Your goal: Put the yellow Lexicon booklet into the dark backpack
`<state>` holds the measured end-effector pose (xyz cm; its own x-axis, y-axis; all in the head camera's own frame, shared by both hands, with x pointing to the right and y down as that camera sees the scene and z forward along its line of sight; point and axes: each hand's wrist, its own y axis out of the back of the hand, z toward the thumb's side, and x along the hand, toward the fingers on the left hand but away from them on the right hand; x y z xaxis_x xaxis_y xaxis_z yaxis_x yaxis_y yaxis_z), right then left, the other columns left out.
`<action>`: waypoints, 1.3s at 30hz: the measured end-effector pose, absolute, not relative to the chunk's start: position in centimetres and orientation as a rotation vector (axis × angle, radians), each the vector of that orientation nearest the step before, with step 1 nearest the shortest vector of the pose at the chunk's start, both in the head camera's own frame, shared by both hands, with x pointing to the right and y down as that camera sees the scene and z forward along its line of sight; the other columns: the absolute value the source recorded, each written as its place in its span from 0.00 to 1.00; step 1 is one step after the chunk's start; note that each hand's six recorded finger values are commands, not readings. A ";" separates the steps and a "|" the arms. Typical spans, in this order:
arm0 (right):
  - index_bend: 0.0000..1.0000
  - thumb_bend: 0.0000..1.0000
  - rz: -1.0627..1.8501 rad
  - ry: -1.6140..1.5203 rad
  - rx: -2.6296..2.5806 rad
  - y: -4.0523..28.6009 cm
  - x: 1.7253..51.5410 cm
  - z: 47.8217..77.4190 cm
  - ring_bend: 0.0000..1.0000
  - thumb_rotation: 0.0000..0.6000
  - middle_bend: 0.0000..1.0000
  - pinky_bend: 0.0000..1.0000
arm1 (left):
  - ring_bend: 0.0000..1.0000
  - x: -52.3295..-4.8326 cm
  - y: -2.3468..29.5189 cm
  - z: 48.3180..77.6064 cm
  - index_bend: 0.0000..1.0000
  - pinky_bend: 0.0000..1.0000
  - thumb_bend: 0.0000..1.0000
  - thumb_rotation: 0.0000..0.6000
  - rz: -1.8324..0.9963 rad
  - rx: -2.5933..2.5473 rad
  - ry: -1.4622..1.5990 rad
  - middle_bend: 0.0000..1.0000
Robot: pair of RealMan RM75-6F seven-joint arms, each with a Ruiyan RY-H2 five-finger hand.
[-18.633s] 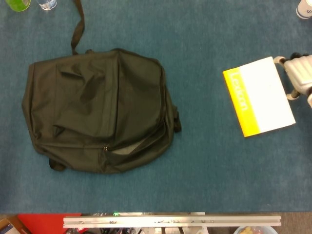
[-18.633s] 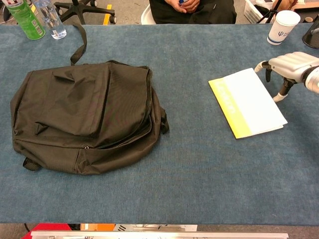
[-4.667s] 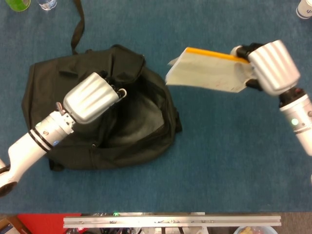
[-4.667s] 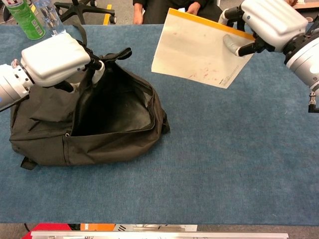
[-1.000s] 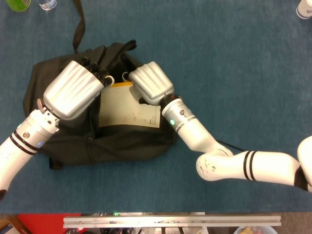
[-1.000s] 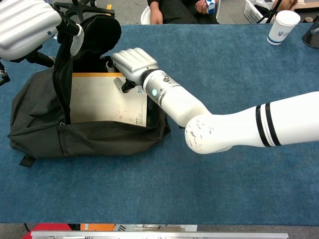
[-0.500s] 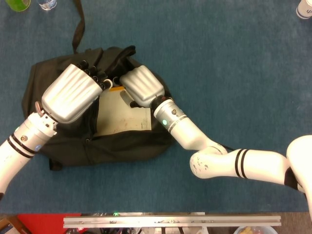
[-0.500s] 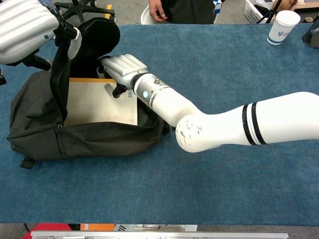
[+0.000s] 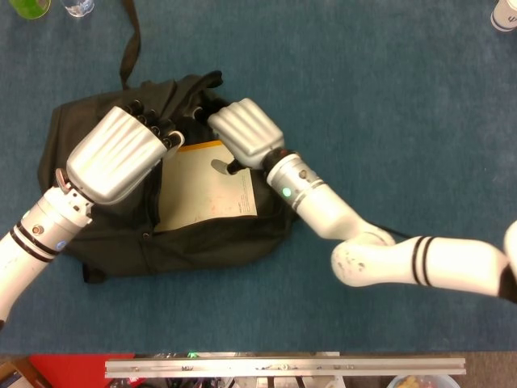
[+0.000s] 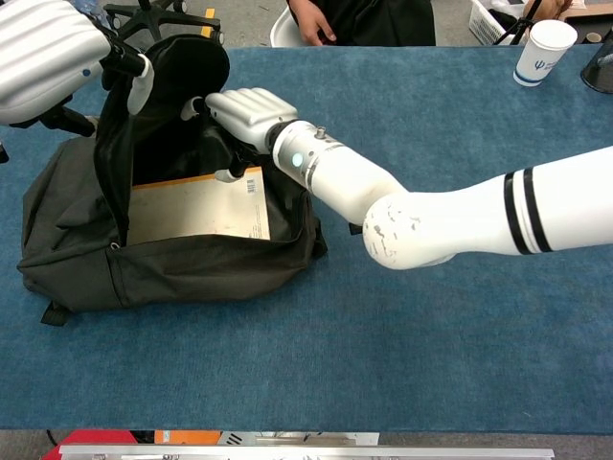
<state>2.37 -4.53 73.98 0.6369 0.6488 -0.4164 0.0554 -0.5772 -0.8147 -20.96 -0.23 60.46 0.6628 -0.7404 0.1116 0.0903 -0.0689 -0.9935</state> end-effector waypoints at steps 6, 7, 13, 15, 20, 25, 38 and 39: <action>0.16 0.20 0.905 -0.540 -2.026 -5.0 5.1 71.8 0.26 1.00 0.34 0.46 | 0.50 -21.0 -0.1 61.0 0.46 0.56 0.29 1.00 -0.776 -1.495 0.532 0.48; 0.17 0.20 0.904 -0.537 -2.016 -5.2 5.8 71.4 0.27 1.00 0.36 0.46 | 0.48 -21.0 0.0 61.2 0.38 0.55 0.29 1.00 -0.785 -1.496 0.520 0.44; 0.17 0.20 0.925 -0.562 -1.910 -6.4 12.3 68.4 0.29 1.00 0.41 0.46 | 0.40 -20.6 1.2 61.5 0.14 0.46 0.29 1.00 -0.819 -1.518 0.447 0.39; 0.17 0.20 0.940 -0.576 -1.876 -6.7 14.7 67.5 0.30 1.00 0.41 0.46 | 0.39 -20.3 1.6 61.5 0.12 0.45 0.27 1.00 -0.819 -1.529 0.430 0.38; 0.17 0.20 0.977 -0.608 -1.782 -7.3 19.6 65.6 0.30 1.00 0.41 0.46 | 0.39 -19.4 2.5 61.1 0.11 0.45 0.26 1.00 -0.802 -1.548 0.418 0.36; 0.24 0.21 1.026 -0.657 -1.686 -7.6 23.9 64.1 0.30 1.00 0.41 0.46 | 0.39 -20.1 2.4 60.6 0.12 0.45 0.25 1.00 -0.816 -1.505 0.476 0.36; 0.38 0.23 1.134 -0.833 -1.421 -4.9 35.3 61.9 0.33 1.00 0.45 0.46 | 0.39 -29.4 0.4 61.8 0.24 0.43 0.26 1.00 -1.045 -1.500 0.814 0.36; 0.38 0.23 1.148 -0.844 -1.402 -4.3 36.5 61.8 0.33 1.00 0.45 0.46 | 0.39 -30.4 0.4 61.9 0.24 0.42 0.26 1.00 -1.068 -1.498 0.841 0.36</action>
